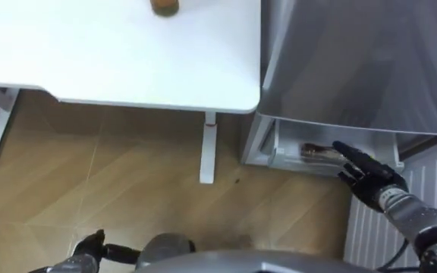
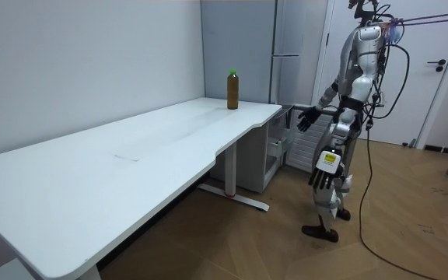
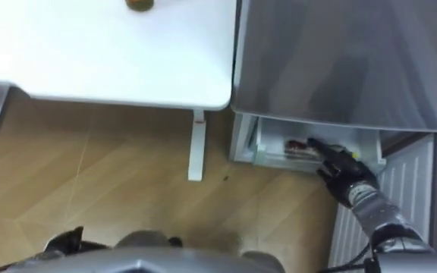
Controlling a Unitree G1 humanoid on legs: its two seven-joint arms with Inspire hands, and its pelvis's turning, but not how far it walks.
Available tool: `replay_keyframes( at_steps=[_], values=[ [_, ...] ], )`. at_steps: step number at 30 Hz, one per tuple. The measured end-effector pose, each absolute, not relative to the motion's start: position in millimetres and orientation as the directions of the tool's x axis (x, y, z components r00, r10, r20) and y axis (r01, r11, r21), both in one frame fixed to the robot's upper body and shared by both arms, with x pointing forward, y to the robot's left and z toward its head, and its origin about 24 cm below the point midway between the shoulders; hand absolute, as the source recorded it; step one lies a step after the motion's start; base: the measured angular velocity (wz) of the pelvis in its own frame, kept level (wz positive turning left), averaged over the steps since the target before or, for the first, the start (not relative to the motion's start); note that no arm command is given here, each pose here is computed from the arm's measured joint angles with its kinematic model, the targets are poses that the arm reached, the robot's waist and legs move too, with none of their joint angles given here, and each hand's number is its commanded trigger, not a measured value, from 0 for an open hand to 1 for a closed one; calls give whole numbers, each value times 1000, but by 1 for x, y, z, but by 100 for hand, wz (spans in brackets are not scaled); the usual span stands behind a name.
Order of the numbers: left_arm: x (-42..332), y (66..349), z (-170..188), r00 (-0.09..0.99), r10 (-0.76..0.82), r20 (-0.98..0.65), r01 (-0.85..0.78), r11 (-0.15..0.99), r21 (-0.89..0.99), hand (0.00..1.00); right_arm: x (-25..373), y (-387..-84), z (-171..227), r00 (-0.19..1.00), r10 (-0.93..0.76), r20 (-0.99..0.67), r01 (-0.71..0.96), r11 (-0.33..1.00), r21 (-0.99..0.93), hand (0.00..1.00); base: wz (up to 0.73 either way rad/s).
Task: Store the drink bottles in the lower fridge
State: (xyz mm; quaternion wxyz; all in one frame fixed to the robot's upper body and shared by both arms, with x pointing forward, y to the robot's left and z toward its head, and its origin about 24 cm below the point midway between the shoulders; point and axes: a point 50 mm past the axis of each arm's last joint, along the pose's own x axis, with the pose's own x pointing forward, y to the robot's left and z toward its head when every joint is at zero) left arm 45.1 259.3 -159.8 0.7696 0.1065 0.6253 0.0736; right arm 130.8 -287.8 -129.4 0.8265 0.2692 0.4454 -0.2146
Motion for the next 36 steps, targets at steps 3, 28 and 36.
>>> replay_keyframes(
  at_steps=[3, 28, 36],
  values=[
    [28, 261, -161, 168, 257, -952, 61, 961, 270, 0, 104, -279, -141, 420, -88, -903, 499, 854, 149, 0, -12],
    [7, 249, -166, 31, 270, -962, 70, 960, 271, 0, 38, -253, -164, 168, -101, -981, 234, 970, -60, 0, 0],
    [10, 248, -166, 26, 276, -961, 63, 959, 277, 0, 41, -252, -164, 168, -112, -979, 252, 965, -67, 0, 0]
  ],
)
